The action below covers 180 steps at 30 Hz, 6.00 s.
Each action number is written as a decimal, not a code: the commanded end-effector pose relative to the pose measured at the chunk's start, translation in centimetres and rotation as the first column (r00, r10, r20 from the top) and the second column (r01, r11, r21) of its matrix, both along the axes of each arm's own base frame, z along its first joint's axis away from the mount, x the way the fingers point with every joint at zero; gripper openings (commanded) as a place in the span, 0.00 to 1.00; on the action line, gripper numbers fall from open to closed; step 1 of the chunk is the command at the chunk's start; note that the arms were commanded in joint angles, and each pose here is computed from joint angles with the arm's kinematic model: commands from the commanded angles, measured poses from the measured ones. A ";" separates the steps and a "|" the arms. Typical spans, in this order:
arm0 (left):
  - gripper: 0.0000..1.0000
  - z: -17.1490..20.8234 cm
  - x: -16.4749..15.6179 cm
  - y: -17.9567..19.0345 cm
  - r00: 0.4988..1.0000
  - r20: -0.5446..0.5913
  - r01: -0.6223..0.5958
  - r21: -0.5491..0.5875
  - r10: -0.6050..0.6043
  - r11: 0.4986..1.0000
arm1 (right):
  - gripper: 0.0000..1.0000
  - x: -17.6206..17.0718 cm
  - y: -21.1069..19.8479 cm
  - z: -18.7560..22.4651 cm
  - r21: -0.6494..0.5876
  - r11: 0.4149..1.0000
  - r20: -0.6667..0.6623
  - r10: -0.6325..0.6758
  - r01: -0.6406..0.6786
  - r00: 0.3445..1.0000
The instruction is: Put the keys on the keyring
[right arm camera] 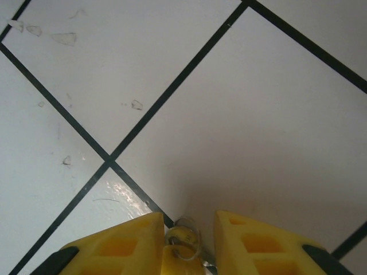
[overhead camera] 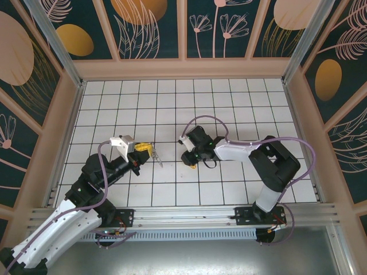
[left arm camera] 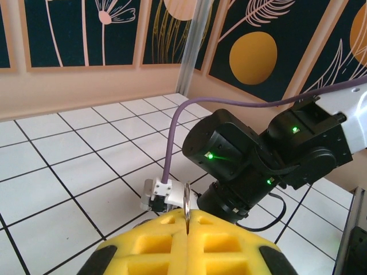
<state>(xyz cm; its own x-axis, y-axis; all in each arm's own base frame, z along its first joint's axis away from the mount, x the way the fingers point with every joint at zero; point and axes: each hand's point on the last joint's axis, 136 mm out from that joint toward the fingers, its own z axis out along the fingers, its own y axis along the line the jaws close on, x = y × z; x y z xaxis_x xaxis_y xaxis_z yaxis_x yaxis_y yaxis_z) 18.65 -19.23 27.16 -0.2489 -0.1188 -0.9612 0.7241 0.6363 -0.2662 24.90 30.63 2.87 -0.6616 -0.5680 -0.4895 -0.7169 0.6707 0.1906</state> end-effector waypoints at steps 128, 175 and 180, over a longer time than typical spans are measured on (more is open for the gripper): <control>0.00 3.1 -6.0 -6.2 0.817 0.158 0.542 0.120 -0.555 0.832 | 0.00 -12.8 1.5 29.3 0.555 0.323 0.775 0.133 -0.767 0.618; 0.00 3.1 -5.9 -5.9 0.825 0.159 0.528 0.126 -0.542 0.840 | 0.00 -13.3 1.8 29.8 0.549 0.315 0.772 0.163 -0.774 0.614; 0.00 3.2 -6.0 -5.9 0.824 0.162 0.528 0.126 -0.543 0.840 | 0.00 -13.4 1.9 29.8 0.552 0.311 0.768 0.172 -0.774 0.617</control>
<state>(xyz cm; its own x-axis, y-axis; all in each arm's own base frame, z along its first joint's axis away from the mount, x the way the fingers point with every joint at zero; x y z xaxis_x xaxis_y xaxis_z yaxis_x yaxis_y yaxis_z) 12.87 -25.35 28.08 -0.1457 0.0933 -0.9849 0.9794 0.1546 -0.1302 11.84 32.76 30.64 0.0636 0.1283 -0.9897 -0.9937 -0.0841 -0.0748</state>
